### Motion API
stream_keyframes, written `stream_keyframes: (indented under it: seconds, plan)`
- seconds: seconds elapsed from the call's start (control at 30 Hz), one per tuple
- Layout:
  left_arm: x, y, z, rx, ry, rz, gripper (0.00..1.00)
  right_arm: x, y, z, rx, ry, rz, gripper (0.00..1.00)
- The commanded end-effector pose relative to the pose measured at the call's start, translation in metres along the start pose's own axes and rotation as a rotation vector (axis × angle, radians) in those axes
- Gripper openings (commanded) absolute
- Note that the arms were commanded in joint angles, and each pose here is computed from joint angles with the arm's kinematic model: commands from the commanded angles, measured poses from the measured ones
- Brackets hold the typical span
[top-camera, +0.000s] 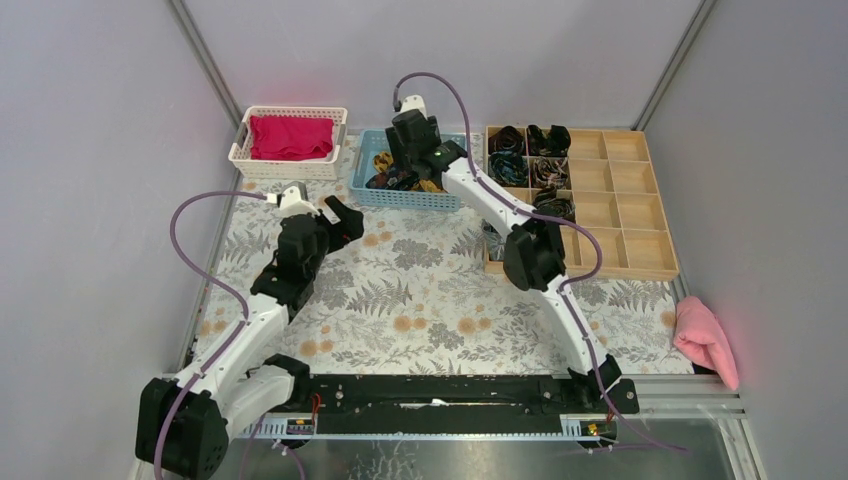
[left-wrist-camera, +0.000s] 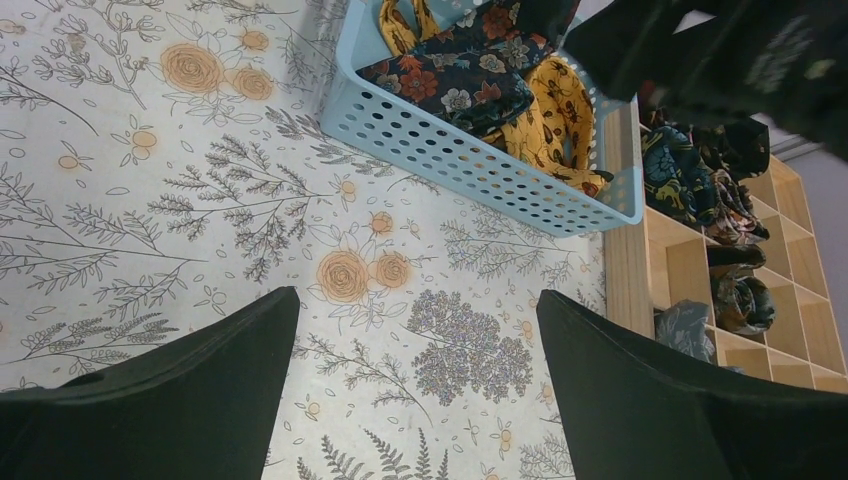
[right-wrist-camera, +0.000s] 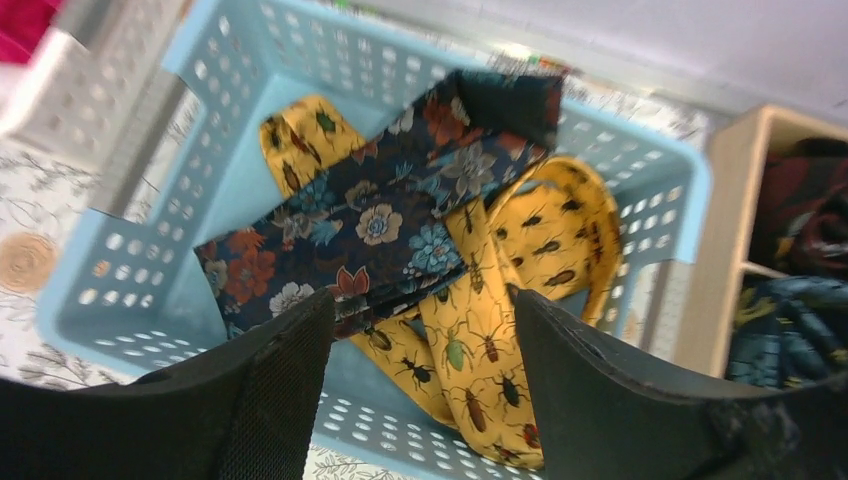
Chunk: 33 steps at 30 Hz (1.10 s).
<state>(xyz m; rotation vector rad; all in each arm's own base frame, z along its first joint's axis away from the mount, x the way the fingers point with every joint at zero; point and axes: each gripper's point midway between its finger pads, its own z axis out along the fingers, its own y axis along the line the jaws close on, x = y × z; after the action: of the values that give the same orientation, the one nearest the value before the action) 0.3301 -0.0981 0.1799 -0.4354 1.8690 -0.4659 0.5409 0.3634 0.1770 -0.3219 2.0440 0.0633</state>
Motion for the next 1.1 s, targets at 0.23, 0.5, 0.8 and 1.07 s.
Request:
stream_keyframes:
  seconds: [0.23,0.5,0.8,1.07]
  plan:
    - [-0.004,0.003,0.008,-0.018,-0.031,0.038,0.97,0.051,-0.008,0.058,-0.092,0.101,0.154,0.75]
    - [-0.001,0.008,0.010,-0.036,-0.030,0.047,0.97,0.054,0.012,0.064,-0.200,0.112,0.206,0.78]
    - [0.007,0.010,0.015,-0.042,-0.005,0.059,0.97,0.066,0.034,0.070,-0.306,0.131,0.213,0.73]
    - [0.010,0.013,0.018,-0.049,0.006,0.068,0.97,0.092,0.043,0.080,-0.331,0.182,0.220,0.72]
